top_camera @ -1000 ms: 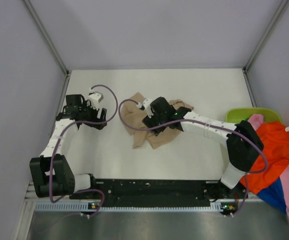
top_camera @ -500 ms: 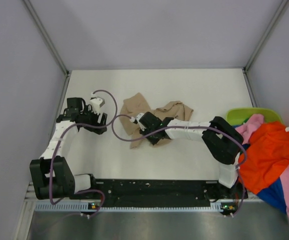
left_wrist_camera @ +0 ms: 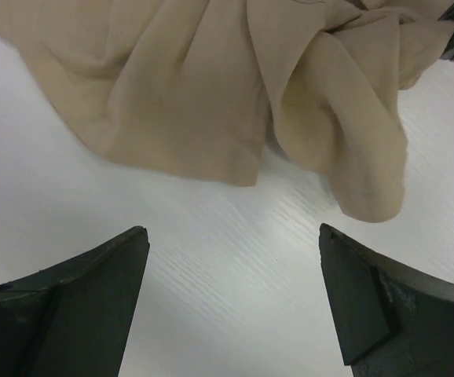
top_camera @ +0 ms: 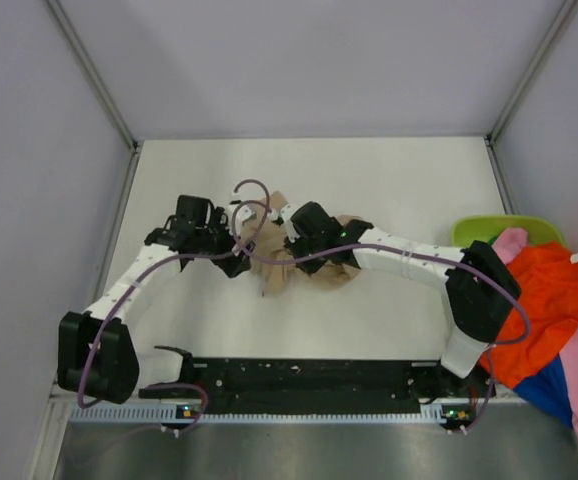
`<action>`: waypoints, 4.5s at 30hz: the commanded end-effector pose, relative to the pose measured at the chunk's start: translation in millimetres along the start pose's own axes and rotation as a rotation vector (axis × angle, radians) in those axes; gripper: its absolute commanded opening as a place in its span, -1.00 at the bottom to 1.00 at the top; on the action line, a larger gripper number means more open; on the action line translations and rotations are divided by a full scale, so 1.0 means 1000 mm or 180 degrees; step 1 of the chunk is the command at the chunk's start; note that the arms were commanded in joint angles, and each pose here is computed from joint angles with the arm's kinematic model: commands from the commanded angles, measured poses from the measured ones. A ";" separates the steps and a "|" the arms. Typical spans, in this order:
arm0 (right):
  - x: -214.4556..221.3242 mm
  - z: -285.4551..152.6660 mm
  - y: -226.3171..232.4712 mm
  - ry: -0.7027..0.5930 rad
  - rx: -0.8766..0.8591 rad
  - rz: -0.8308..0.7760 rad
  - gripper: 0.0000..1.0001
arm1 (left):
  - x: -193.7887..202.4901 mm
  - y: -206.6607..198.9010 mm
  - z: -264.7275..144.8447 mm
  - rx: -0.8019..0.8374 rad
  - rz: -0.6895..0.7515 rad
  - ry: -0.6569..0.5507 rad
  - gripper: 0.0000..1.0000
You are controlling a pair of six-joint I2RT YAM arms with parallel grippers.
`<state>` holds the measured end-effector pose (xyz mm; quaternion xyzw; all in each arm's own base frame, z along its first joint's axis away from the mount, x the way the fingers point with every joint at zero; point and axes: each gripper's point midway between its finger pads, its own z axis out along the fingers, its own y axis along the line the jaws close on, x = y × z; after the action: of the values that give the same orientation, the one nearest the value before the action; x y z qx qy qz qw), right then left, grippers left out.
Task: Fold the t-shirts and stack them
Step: Flatten out the tshirt
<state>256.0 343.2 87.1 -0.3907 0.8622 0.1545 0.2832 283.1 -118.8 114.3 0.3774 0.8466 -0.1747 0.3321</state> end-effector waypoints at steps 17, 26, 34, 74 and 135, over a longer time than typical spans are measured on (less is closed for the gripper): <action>-0.038 -0.091 -0.099 -0.0987 0.0346 0.1223 -1.00 | -0.004 -0.043 0.125 0.0092 0.1078 0.0621 -0.65; -0.090 -0.155 -0.123 -0.1462 0.0609 0.0867 -1.00 | -0.099 0.037 0.021 -0.0983 0.0784 -0.0170 -1.00; -0.140 -0.217 -0.107 -0.1881 0.0401 0.0397 -1.00 | -0.159 0.060 -0.121 -0.1579 0.0767 -0.0806 -1.00; 0.018 -0.071 -0.063 -0.0762 0.1254 0.1447 0.46 | -0.132 0.034 -0.138 -0.1265 0.0258 -0.0723 -1.00; -0.048 -0.128 -0.125 -0.1453 0.0421 0.1732 -1.00 | 0.148 0.077 -0.026 -0.0660 0.1690 0.1661 0.52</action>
<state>320.4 229.1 183.9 -0.0779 0.8769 0.2500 0.4030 213.8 7.6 28.4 0.5908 0.7920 0.0319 0.1509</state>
